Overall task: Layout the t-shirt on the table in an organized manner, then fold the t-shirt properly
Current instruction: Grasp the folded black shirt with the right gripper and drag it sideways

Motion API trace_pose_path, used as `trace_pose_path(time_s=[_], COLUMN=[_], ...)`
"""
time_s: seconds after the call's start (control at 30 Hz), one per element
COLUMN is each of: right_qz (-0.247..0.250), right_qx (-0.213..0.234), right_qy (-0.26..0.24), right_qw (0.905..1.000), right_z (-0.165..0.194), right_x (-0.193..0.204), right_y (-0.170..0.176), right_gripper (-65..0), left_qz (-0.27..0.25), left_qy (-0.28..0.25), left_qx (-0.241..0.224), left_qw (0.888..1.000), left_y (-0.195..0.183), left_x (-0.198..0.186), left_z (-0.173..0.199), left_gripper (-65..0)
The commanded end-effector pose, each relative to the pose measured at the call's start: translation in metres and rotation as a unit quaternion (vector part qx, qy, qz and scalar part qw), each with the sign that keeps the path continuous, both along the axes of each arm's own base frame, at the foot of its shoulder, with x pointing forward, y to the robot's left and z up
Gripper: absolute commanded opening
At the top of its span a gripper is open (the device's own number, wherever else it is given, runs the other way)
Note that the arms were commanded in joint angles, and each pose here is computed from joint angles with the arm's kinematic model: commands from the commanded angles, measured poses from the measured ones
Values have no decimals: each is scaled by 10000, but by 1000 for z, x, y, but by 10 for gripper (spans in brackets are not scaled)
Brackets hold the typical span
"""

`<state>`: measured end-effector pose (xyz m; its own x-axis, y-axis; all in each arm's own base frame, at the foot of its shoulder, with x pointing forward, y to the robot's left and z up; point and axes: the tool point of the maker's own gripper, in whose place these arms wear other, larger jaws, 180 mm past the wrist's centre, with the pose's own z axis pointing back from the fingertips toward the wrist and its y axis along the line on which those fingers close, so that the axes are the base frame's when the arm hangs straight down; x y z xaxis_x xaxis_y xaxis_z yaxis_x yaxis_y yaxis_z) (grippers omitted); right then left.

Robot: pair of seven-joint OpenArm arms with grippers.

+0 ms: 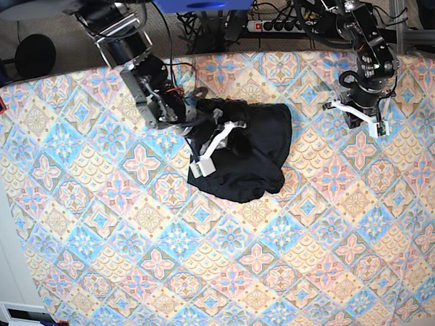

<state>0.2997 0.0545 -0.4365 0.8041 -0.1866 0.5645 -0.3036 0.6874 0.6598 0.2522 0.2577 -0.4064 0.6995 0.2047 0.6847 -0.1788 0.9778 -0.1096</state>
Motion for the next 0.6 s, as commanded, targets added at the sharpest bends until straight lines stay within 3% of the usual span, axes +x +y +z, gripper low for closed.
trace_pose_path(time_s=[0.0, 0.27, 0.57], right_qz=[-90, -34, 361], right_qx=[-1096, -1912, -2593], right_qy=[503, 613, 744], right_qw=[9927, 9796, 9623], right_z=[-44, -62, -65], right_x=[-13, -21, -41], right_y=[-49, -127, -197], right_gripper=[-650, -650, -650], left_qz=[-6, 80, 78], left_qy=[-201, 105, 111], left_qx=[34, -201, -186], left_qw=[9998, 9997, 9997], left_y=[3, 2, 3], left_x=[8, 1, 2], left_z=[9, -17, -17], left_gripper=[-650, -650, -650])
